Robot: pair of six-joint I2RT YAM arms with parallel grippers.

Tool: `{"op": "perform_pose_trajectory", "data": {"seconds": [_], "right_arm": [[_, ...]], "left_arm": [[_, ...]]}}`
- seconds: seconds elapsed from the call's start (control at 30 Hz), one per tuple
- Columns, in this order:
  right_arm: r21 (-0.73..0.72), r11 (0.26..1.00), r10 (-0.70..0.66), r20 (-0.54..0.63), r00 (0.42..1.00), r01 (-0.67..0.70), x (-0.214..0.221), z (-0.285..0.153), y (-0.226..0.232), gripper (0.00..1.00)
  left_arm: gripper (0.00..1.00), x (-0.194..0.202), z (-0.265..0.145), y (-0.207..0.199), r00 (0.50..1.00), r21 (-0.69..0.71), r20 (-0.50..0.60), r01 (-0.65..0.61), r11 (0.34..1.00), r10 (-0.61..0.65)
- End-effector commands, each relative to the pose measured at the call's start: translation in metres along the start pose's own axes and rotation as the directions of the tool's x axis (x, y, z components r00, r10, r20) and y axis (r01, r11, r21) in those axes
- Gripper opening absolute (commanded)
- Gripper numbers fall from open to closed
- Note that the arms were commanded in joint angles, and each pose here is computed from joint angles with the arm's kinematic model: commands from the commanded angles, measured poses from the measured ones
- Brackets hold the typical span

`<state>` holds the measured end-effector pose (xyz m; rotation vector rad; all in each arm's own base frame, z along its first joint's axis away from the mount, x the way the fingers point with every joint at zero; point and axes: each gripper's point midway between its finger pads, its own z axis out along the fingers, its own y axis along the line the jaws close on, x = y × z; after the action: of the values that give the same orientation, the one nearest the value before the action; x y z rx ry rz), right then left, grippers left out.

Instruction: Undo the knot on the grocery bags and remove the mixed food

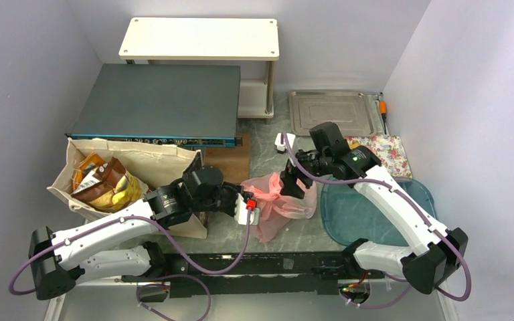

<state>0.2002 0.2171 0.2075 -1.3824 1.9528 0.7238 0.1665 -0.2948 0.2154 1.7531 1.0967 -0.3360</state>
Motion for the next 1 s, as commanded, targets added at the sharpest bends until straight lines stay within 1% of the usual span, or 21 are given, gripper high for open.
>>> {"op": "perform_pose_trajectory", "data": {"seconds": [0.0,0.07,0.17,0.23,0.27,0.4,0.47,0.5,0.6,0.63,0.7,0.83,0.9,0.97], "right_arm": [[-0.08,0.996,-0.019,0.058,0.998,0.024,-0.024,-0.002,0.023,0.8],[-0.075,0.996,-0.035,0.019,0.999,0.037,-0.016,0.006,0.022,0.8],[-0.037,0.998,-0.056,-0.038,0.998,0.055,0.0,0.017,0.012,0.77],[-0.031,0.997,-0.067,-0.08,0.994,0.065,0.011,0.019,0.009,0.73],[-0.027,0.997,-0.078,-0.098,0.992,0.075,0.017,0.019,0.008,0.69],[0.011,0.995,-0.099,-0.143,0.985,0.101,0.033,0.017,0.002,0.27],[0.069,0.992,-0.093,-0.159,0.983,0.105,0.034,0.012,-0.007,0.04],[0.105,0.989,-0.09,-0.159,0.983,0.107,0.032,0.008,-0.013,0.0],[0.212,0.972,-0.073,-0.155,0.985,0.105,0.024,-0.007,-0.034,0.0],[0.252,0.964,-0.054,-0.137,0.989,0.088,0.018,-0.014,-0.042,0.0],[0.32,0.947,0.009,-0.069,0.998,0.013,0.007,-0.031,-0.061,0.0],[0.399,0.897,0.163,0.098,0.982,-0.189,-0.002,-0.062,-0.097,0.0],[0.386,0.887,0.209,0.156,0.965,-0.255,-0.002,-0.066,-0.101,0.0],[0.363,0.886,0.234,0.184,0.955,-0.287,-0.001,-0.064,-0.097,0.0]], "left_arm": [[0.0,-0.006,-0.001,0.005,0.999,-0.013,0.031,-0.024,1.0,0.025],[0.0,-0.008,0.0,0.006,0.999,-0.015,0.036,-0.027,1.0,0.028],[0.0,-0.007,-0.001,0.007,0.999,-0.02,0.033,-0.032,0.999,0.033],[0.0,-0.006,-0.003,0.008,0.999,-0.022,0.028,-0.033,0.999,0.033],[0.0,-0.005,-0.005,0.008,0.999,-0.023,0.026,-0.029,0.999,0.03],[0.0,0.001,-0.011,0.007,1.0,-0.027,0.011,-0.023,0.999,0.023],[0.0,0.002,-0.017,0.01,1.0,-0.04,0.004,-0.022,0.999,0.022],[0.0,0.004,-0.02,0.012,1.0,-0.052,-0.004,-0.018,0.998,0.017],[0.0,0.006,-0.038,0.026,0.999,-0.093,-0.012,0.028,0.995,-0.029],[0.0,0.006,-0.045,0.03,1.0,-0.098,-0.013,0.027,0.995,-0.029],[0.0,0.007,-0.056,0.033,1.0,-0.111,-0.017,0.011,0.994,-0.013],[0.0,0.013,-0.065,0.009,0.997,-0.04,-0.015,-0.073,0.997,0.072],[0.0,0.025,-0.064,-0.005,0.994,-0.011,-0.028,-0.109,0.994,0.109],[0.0,0.043,-0.058,-0.02,0.987,0.027,-0.061,-0.148,0.989,0.149]]}}
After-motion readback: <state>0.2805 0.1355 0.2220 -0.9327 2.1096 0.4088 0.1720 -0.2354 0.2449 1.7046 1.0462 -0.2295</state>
